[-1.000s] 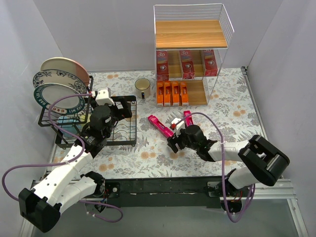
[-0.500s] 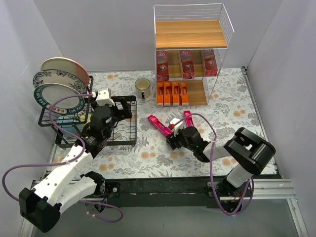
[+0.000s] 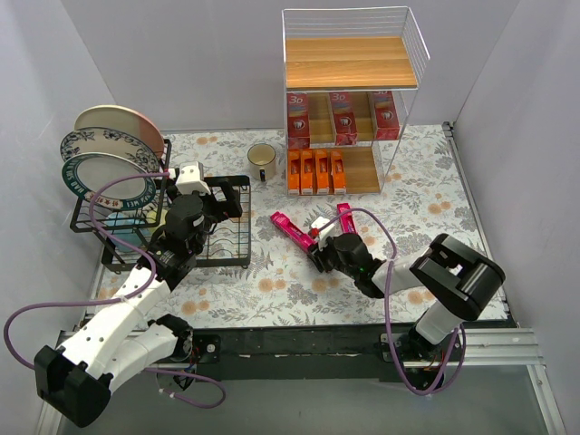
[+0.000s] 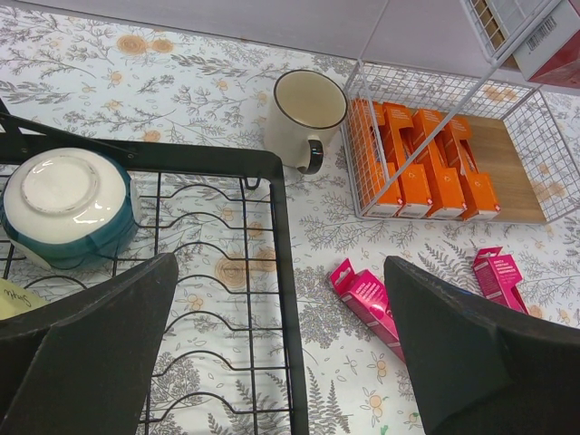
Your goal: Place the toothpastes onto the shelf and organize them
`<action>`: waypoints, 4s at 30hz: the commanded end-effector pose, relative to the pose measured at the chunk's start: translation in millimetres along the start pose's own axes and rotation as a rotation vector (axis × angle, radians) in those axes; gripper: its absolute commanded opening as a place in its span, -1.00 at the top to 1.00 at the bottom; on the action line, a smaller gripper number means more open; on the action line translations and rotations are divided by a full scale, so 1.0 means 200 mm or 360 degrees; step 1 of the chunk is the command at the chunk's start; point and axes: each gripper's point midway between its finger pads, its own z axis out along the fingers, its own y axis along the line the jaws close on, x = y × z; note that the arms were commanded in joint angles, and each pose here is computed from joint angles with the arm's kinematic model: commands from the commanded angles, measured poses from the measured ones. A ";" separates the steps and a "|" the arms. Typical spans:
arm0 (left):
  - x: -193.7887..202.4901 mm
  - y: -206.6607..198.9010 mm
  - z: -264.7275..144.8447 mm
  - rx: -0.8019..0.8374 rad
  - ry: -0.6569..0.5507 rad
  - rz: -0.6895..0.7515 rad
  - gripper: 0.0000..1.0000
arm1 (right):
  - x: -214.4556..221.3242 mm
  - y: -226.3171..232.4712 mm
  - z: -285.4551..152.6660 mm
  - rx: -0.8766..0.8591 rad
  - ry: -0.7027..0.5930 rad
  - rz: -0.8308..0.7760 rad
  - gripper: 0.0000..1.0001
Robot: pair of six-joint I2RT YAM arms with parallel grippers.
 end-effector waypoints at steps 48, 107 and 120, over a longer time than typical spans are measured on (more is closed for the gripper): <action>-0.18 -0.01 -0.14 0.0120 -0.0259 -0.0084 -0.96 | -2.05 -1.07 -0.92 0.0924 -0.0519 0.0046 0.42; -0.14 -0.03 -0.10 0.0131 -0.0199 -0.0062 -0.96 | -2.11 -1.43 -1.08 0.1225 -0.0739 0.0086 -0.39; -0.13 -0.03 -0.10 0.0138 -0.0187 -0.0064 -0.96 | -1.63 -1.03 -1.03 0.0768 -0.0690 0.0334 -0.78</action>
